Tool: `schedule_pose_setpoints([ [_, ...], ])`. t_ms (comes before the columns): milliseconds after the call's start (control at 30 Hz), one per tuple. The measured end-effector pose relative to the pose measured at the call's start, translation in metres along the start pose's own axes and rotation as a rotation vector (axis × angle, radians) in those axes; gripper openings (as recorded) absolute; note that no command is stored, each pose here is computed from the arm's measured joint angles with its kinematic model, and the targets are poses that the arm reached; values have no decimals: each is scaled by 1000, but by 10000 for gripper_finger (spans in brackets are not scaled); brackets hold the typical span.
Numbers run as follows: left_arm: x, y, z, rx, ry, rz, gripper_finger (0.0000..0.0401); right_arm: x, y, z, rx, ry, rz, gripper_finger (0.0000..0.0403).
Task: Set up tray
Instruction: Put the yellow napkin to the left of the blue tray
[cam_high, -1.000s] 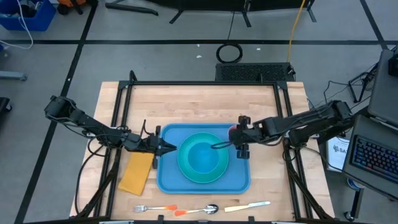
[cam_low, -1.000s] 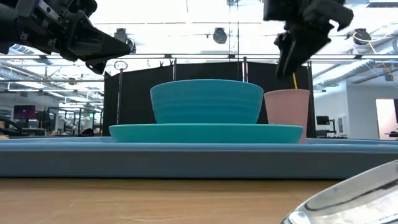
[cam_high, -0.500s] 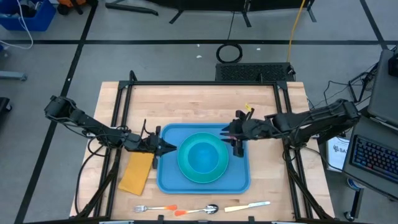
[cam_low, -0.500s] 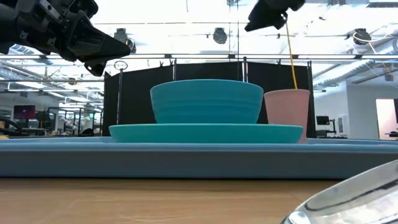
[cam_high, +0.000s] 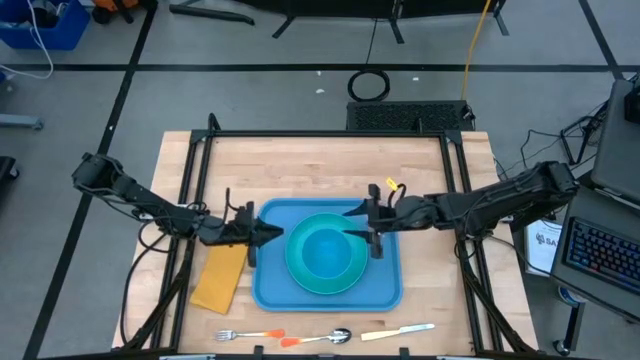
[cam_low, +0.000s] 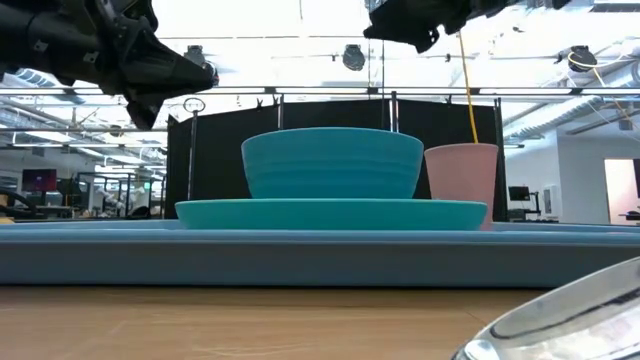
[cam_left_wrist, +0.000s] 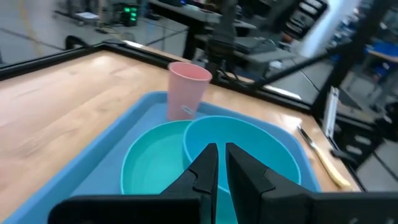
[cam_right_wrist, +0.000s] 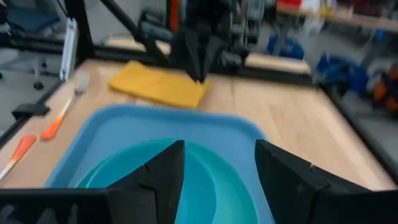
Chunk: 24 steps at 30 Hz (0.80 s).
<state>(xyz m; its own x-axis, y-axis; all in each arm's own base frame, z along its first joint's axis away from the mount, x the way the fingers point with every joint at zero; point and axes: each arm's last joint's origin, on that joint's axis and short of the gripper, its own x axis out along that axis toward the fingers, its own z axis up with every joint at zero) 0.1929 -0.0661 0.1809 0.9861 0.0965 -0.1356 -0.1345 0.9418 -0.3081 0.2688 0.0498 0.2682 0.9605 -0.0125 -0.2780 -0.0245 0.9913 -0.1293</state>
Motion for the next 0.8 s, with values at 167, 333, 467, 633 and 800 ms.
schedule_pose_setpoints([
  [167,-2,-2,-1,-12,-15,27,35,-1,0,5,-83,-184,-20,187],
  [333,-3,-3,-1,-97,-36,72,35,-5,-2,17,-133,-311,-50,187],
  [467,-4,-5,-8,-189,32,85,35,-5,-3,19,-145,-334,-58,187],
  [633,-7,-14,-17,-246,251,180,22,-7,-4,24,-189,-387,-79,187],
  [800,-15,-39,-1,-256,382,237,7,-10,-4,30,-215,-447,-102,187],
])
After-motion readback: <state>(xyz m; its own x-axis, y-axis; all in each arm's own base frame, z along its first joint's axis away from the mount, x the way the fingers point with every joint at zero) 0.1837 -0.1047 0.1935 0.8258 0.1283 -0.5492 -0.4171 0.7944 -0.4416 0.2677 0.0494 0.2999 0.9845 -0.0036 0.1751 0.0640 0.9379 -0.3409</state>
